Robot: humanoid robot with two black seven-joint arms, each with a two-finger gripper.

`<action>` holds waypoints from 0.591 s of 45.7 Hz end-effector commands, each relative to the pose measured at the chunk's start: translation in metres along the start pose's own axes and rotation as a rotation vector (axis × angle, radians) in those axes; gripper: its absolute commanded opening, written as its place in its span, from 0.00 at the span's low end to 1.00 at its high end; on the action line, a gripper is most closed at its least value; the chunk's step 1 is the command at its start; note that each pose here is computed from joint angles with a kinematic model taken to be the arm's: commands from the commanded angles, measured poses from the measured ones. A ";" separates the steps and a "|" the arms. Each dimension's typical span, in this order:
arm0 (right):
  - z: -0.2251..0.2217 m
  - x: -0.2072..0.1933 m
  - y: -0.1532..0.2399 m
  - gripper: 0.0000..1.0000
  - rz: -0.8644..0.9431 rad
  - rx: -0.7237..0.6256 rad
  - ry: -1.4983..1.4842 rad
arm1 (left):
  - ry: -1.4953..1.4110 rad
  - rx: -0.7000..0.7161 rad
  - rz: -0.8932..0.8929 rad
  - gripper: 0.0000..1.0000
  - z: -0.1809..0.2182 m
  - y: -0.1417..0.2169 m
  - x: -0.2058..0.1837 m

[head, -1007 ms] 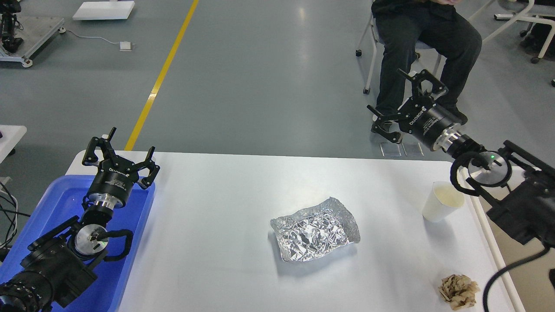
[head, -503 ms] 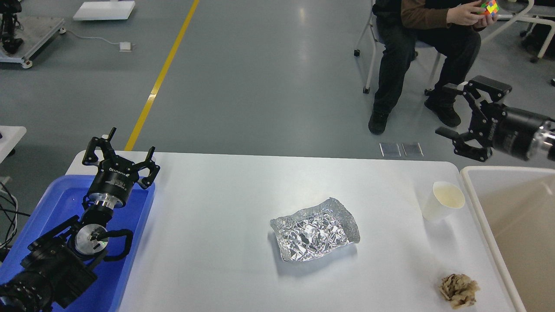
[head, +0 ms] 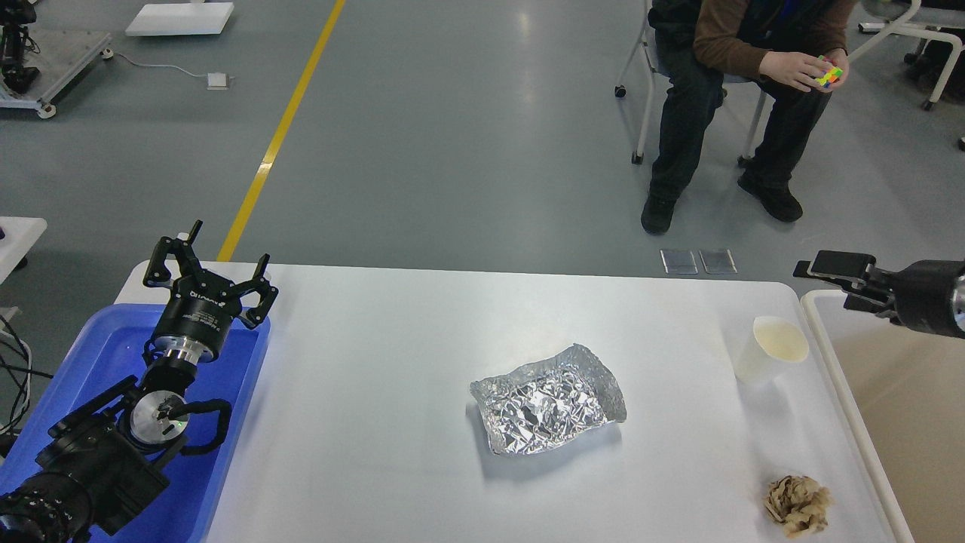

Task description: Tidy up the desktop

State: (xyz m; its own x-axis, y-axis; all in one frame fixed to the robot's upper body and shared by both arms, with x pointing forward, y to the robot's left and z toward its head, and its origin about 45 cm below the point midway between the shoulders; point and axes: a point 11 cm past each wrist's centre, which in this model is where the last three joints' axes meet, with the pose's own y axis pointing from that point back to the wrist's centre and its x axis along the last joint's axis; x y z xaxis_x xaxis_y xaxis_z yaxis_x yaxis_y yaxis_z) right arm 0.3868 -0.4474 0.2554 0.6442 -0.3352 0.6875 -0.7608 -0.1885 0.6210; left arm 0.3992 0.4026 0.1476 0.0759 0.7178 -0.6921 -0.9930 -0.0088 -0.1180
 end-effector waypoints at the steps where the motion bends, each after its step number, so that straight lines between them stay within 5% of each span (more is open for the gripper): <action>1: 0.011 -0.019 -0.014 1.00 0.001 -0.069 0.278 | 0.001 0.000 -0.001 1.00 0.000 0.000 0.000; 27: 0.012 -0.065 -0.072 1.00 -0.027 -0.044 0.265 | 0.001 0.000 -0.001 1.00 0.000 0.000 0.000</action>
State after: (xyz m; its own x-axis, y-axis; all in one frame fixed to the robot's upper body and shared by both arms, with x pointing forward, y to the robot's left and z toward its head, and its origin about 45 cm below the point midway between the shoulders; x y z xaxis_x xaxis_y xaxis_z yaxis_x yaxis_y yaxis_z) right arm 0.3967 -0.4333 0.1863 0.6668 -0.0895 0.7399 -0.7438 -0.1417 0.6532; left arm 0.3992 0.4025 0.1477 0.0766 0.7175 -0.6923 -0.9929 -0.0085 -0.1186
